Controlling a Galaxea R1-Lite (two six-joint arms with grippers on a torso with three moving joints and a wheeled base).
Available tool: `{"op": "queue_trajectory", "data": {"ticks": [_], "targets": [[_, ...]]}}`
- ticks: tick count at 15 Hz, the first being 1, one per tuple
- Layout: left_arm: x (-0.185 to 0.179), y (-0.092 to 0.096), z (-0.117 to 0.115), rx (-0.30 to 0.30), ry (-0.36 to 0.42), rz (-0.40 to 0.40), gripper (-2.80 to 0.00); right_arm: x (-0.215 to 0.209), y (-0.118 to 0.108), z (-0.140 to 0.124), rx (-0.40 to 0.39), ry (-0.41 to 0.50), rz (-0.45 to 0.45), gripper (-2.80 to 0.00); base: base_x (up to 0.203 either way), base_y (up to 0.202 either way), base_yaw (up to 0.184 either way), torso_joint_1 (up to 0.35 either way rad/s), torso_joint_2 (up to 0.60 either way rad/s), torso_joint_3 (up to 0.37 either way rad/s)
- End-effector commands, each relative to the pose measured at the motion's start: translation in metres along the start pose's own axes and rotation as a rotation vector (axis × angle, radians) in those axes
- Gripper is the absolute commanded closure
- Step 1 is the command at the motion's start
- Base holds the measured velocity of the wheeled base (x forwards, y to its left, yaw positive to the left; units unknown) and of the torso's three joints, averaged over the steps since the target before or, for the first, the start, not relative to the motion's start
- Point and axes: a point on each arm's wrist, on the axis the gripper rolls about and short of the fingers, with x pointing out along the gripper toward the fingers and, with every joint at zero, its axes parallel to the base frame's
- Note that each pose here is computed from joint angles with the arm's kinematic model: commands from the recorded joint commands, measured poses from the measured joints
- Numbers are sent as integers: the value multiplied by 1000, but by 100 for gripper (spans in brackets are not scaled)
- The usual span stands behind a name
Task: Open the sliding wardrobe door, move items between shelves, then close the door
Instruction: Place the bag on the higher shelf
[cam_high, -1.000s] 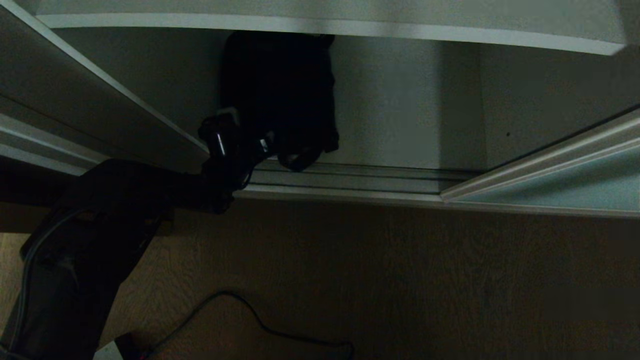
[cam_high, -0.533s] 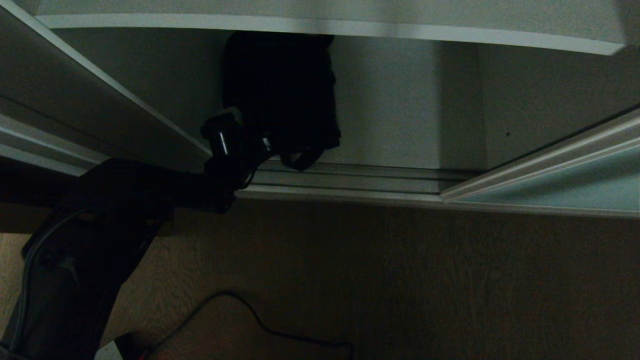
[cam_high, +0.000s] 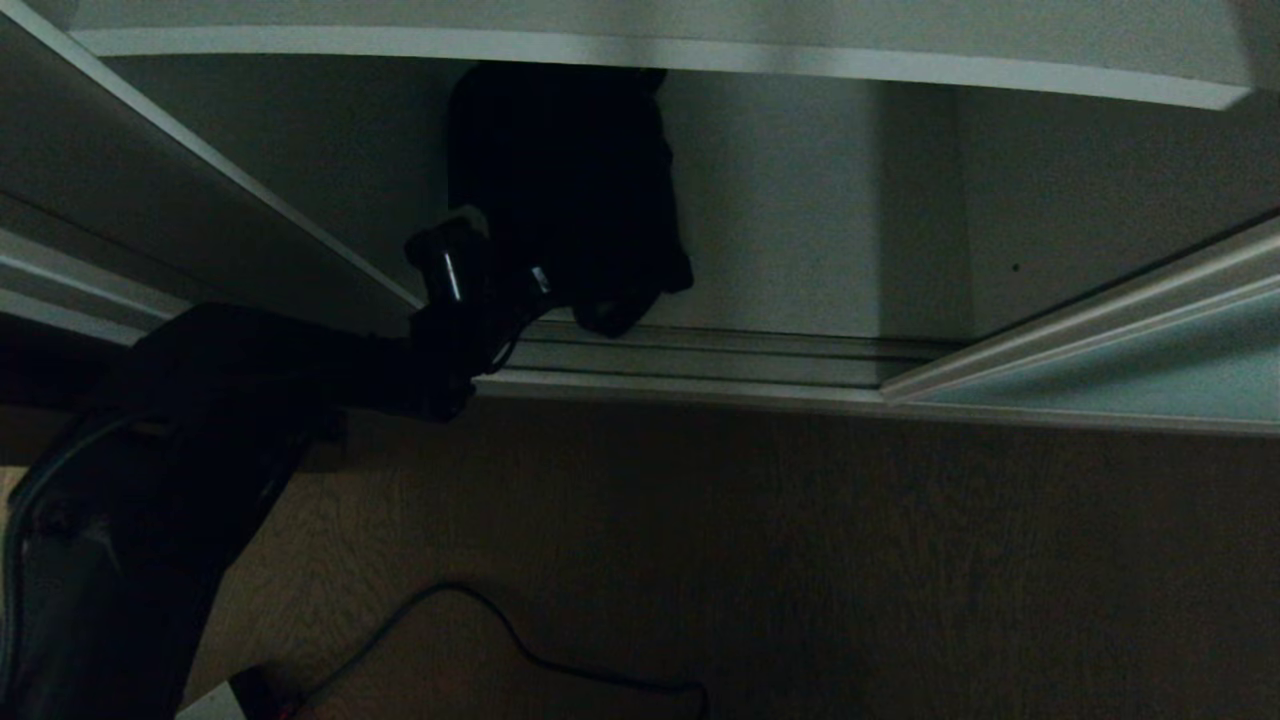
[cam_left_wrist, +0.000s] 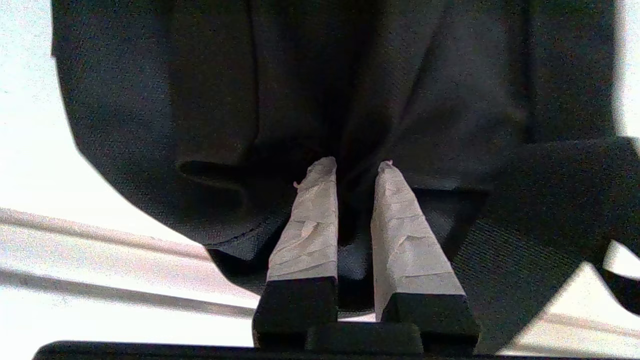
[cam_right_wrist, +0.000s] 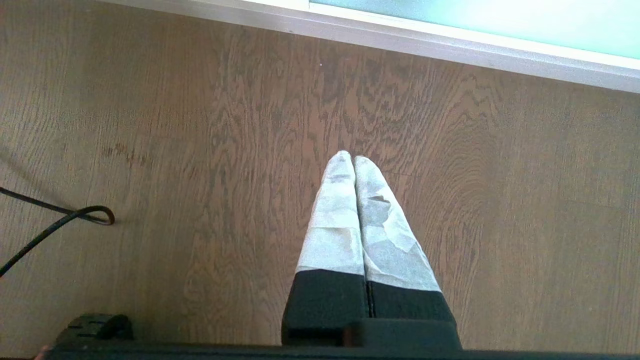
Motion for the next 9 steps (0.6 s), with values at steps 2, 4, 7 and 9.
{"op": "queue_trajectory", "data": {"ticks": [2,4,7,9], "targets": [[-20,-19,31,-23,-20,-28,0,0,0,0,0,-2,1,0,0,0,0,0,0,0],[-37,-31,33,-28,17,-42,0,0,0,0,0,-2,1,0,0,0,0,0,0,0],[-63,-50,35,-28,67,-72,0,0,0,0,0,-2,1,0,0,0,0,0,0,0],[-77,-59,37,-24,85,-80,0,0,0,0,0,-1,1,0,0,0,0,0,0,0]]}}
